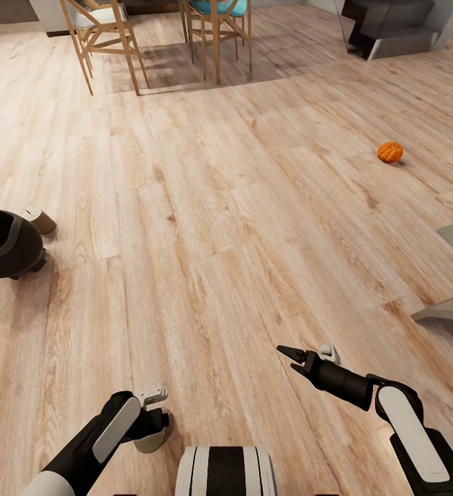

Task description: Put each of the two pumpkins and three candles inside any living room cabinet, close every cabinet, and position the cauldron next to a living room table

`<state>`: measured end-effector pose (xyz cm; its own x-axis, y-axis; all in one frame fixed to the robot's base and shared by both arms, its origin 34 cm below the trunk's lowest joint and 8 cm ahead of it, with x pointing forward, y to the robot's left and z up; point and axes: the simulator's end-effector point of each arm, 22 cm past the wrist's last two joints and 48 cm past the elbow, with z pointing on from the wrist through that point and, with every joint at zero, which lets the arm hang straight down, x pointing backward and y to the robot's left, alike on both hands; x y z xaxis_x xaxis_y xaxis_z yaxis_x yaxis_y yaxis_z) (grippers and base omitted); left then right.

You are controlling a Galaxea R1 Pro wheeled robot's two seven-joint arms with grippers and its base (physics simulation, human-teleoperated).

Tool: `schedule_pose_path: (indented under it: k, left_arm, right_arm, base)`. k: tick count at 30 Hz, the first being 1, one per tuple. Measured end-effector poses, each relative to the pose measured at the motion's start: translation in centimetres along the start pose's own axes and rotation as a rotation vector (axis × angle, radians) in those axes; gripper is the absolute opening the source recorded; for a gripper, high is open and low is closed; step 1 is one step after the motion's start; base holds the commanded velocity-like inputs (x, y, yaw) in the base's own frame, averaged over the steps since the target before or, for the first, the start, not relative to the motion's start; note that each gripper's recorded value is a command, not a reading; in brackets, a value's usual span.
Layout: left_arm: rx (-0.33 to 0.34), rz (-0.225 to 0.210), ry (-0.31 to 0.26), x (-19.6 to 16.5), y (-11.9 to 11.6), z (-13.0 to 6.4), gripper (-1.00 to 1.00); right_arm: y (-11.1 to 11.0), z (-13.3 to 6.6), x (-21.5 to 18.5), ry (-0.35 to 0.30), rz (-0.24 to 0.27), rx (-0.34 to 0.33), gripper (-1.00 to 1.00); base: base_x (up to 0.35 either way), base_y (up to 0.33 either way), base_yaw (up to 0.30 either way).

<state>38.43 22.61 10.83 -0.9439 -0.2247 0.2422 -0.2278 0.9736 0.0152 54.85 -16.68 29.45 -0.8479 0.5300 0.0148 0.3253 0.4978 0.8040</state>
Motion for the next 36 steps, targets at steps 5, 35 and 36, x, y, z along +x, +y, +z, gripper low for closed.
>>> schedule_pose_path:
  k: [5,35,36]
  left_arm:
    - [0.0,0.0,0.001,0.0,0.0,0.0,-1.0]
    - [0.028,-0.01,-0.086,-2.6,-0.6,-3.7,-1.0]
    - [0.032,-0.013,-0.09,-2.8,-0.7,-3.9,-1.0]
  right_arm:
    - [-0.1,0.0,0.0,0.001,0.001,0.001,1.0]
    - [3.5,-1.7,-1.1,-0.039,-0.052,-0.037,1.0]
    - [3.8,-1.8,-1.1,-0.04,-0.054,-0.04,1.0]
  base:
    - [0.0,0.0,0.0]
    - [0.0,0.0,0.0]
    - [0.0,0.0,0.0]
